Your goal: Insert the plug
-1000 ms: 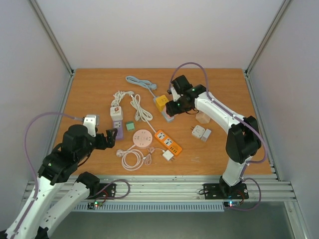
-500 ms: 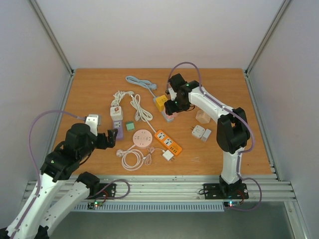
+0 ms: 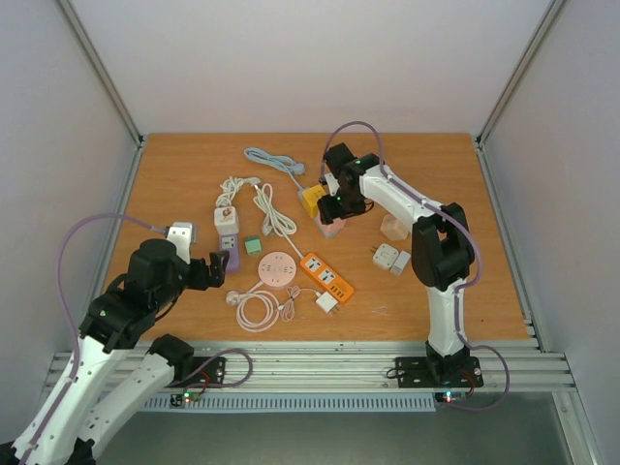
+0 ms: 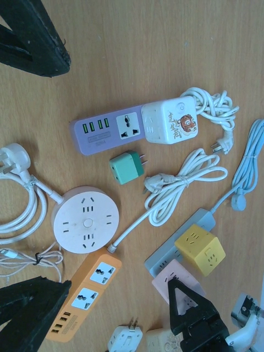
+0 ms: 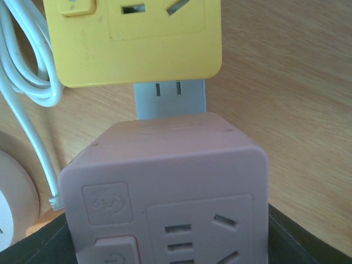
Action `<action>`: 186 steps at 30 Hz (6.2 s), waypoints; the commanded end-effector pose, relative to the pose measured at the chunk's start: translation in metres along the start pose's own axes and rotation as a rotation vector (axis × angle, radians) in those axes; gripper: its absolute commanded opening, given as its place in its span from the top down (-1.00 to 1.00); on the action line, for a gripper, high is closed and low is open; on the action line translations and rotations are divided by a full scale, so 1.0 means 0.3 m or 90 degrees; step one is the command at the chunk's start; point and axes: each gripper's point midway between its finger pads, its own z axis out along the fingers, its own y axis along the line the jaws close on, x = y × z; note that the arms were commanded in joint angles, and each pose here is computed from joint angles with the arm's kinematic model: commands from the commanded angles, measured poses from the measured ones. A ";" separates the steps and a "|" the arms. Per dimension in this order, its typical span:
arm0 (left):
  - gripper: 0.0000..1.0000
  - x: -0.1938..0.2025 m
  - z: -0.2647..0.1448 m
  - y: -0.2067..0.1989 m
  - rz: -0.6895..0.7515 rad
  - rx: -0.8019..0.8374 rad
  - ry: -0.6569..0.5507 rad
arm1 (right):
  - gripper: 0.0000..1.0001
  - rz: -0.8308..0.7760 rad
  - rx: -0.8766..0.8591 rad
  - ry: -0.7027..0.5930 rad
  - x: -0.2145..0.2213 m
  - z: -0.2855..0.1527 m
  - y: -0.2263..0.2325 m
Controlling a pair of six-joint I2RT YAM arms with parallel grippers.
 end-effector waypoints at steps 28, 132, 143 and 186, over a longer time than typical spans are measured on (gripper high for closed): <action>-0.99 -0.015 0.013 -0.005 0.012 0.002 -0.008 | 0.38 -0.004 0.000 -0.010 -0.032 -0.013 -0.001; -0.99 -0.003 0.032 -0.002 0.011 -0.004 0.010 | 0.35 0.010 0.148 0.123 0.112 0.248 -0.104; -0.99 -0.002 0.035 -0.001 0.011 -0.007 0.012 | 0.36 0.016 0.160 0.154 0.169 0.346 -0.096; -0.99 -0.008 0.025 -0.017 0.011 0.014 0.002 | -0.82 0.476 0.168 -0.203 0.250 -0.265 -0.440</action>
